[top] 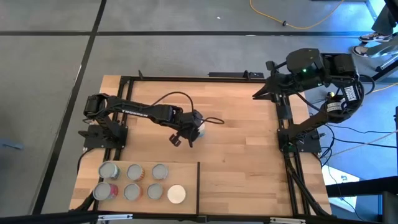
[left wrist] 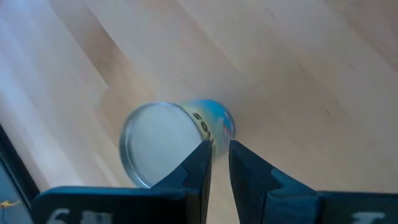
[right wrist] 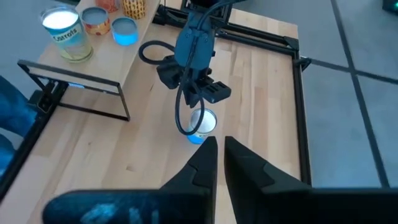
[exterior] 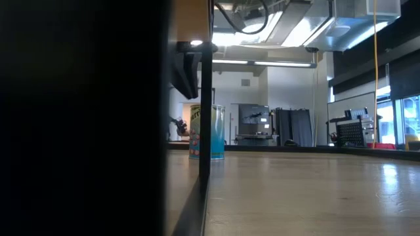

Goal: Pick and place cans onto a shelf
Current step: Put the canned cherries on the shelf

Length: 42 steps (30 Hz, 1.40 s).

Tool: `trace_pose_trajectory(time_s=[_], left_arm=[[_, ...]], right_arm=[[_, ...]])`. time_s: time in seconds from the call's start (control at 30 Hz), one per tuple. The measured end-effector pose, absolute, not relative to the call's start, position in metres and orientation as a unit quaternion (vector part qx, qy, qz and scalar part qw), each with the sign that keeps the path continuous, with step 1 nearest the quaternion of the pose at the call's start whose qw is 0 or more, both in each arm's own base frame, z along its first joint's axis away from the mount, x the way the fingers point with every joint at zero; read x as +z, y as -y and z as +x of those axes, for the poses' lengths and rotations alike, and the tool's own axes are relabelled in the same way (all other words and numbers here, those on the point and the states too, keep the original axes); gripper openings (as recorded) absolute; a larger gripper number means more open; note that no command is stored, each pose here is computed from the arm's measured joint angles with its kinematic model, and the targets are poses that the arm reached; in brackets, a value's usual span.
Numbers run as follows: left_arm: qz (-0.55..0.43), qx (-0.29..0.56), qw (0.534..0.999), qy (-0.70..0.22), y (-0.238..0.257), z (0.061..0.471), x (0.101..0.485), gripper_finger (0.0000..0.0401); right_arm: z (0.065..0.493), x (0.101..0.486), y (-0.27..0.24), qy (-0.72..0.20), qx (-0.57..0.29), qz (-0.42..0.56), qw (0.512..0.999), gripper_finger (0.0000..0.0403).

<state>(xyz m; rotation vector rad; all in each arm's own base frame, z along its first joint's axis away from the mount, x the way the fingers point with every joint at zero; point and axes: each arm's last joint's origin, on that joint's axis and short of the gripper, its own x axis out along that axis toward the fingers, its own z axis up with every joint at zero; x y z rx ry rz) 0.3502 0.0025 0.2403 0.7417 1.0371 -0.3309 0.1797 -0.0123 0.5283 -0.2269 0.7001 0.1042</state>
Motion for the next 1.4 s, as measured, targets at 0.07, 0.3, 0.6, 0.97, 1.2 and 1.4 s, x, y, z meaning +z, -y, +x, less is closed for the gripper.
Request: trace_pose_trajectory(time_s=[0.07,0.3,0.6,0.97,1.2,1.4], left_arm=[[0.344,-0.155,0.787,-0.487,-0.003,0.349,0.237,0.005],[0.352,-0.14,0.793,-0.476,-0.003,0.351,0.237,0.005],[0.353,-0.13,0.79,-0.484,-0.004,0.354,0.232,0.005],[0.353,-0.109,0.792,-0.487,-0.006,0.36,0.224,0.005],[0.35,-0.109,0.789,-0.492,-0.006,0.364,0.217,0.005],[0.354,-0.11,0.784,-0.498,-0.006,0.367,0.211,0.0035]], right_arm=[[0.18,0.528,0.012,-0.343,0.047,-0.1,0.933,0.0032],[0.18,0.528,0.012,-0.343,0.046,-0.096,0.933,0.0032],[0.18,0.528,0.012,-0.343,0.046,-0.096,0.933,0.0032],[0.18,0.528,0.012,-0.344,0.04,-0.083,0.934,0.0032],[0.18,0.528,0.012,-0.344,0.04,-0.083,0.934,0.0032],[0.18,0.528,0.012,-0.344,0.04,-0.083,0.934,0.0032]])
